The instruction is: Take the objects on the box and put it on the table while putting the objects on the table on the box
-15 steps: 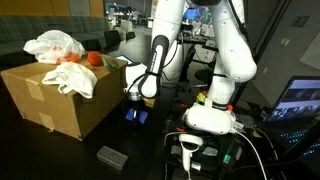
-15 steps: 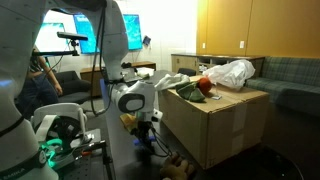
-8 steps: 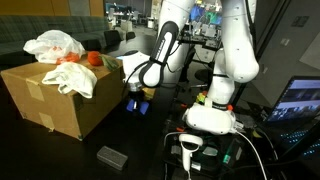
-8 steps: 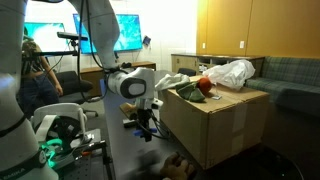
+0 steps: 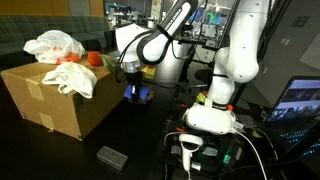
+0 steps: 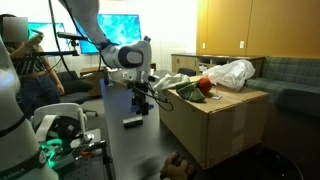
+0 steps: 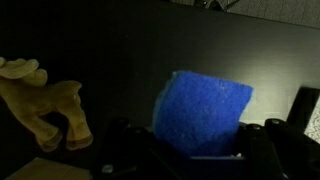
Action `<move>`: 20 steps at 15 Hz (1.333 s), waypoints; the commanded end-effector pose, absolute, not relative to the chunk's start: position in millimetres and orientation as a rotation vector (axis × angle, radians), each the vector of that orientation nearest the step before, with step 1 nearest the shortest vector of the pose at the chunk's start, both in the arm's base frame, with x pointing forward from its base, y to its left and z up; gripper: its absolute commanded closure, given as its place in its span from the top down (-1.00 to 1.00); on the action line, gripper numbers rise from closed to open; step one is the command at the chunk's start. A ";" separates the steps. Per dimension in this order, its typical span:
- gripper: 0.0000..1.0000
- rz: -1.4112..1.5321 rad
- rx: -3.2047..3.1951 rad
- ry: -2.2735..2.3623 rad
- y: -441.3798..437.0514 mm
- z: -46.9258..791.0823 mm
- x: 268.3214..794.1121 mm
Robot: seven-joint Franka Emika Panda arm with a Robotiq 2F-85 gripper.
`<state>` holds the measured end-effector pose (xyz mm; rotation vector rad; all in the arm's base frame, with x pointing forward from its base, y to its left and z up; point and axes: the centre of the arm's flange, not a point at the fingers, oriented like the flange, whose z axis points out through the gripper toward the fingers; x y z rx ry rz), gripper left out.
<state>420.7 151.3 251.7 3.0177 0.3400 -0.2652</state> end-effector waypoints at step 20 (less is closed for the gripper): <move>-1.00 0.142 3.180 0.069 184.3 464.3 553.4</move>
